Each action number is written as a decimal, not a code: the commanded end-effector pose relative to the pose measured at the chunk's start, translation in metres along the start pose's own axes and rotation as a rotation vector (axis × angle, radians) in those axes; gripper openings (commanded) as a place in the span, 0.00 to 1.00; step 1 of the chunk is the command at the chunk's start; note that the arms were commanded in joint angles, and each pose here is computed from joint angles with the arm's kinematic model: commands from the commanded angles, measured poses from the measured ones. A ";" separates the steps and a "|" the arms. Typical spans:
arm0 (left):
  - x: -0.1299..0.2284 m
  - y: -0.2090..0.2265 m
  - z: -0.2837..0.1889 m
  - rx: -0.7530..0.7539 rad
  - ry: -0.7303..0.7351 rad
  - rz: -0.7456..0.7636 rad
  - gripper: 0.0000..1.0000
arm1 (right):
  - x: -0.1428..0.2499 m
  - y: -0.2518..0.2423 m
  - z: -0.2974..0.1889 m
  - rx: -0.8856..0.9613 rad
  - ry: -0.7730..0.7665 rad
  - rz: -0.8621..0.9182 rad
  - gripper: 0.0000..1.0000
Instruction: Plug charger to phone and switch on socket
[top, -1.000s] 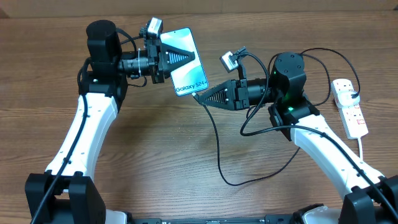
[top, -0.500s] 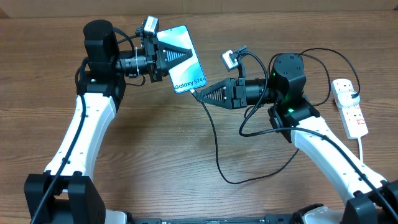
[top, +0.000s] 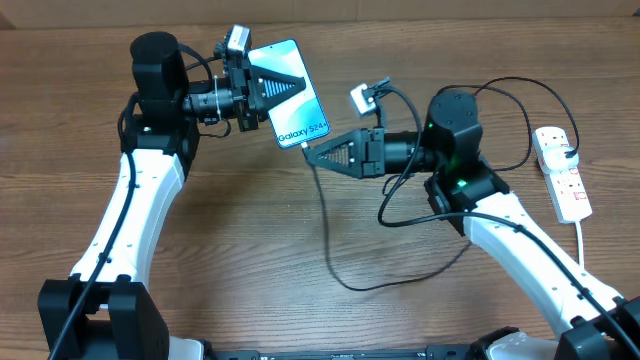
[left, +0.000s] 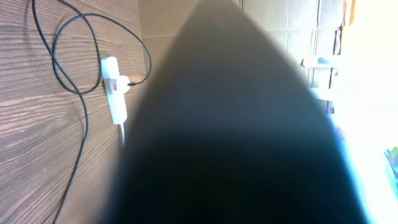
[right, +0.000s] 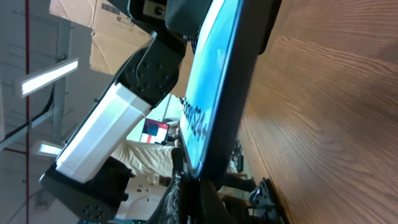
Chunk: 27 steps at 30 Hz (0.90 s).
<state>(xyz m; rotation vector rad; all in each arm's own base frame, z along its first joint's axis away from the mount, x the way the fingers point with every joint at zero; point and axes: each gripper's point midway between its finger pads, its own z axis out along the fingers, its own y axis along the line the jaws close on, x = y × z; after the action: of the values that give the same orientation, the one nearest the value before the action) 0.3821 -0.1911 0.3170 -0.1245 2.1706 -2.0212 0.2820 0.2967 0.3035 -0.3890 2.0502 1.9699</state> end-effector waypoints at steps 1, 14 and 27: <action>0.018 -0.013 0.005 0.030 0.084 0.044 0.04 | -0.021 0.004 -0.002 0.044 -0.127 -0.048 0.04; 0.017 -0.013 0.005 0.030 0.082 0.064 0.04 | -0.018 -0.002 -0.004 0.057 -0.110 -0.017 0.04; 0.013 -0.012 0.005 0.022 0.057 0.067 0.04 | -0.012 0.000 -0.012 0.034 -0.058 -0.025 0.04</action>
<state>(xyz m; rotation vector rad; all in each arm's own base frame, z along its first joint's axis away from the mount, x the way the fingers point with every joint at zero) 0.3783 -0.1957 0.3174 -0.0869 2.1726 -2.0268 0.2924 0.2914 0.2954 -0.3116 2.0794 1.9158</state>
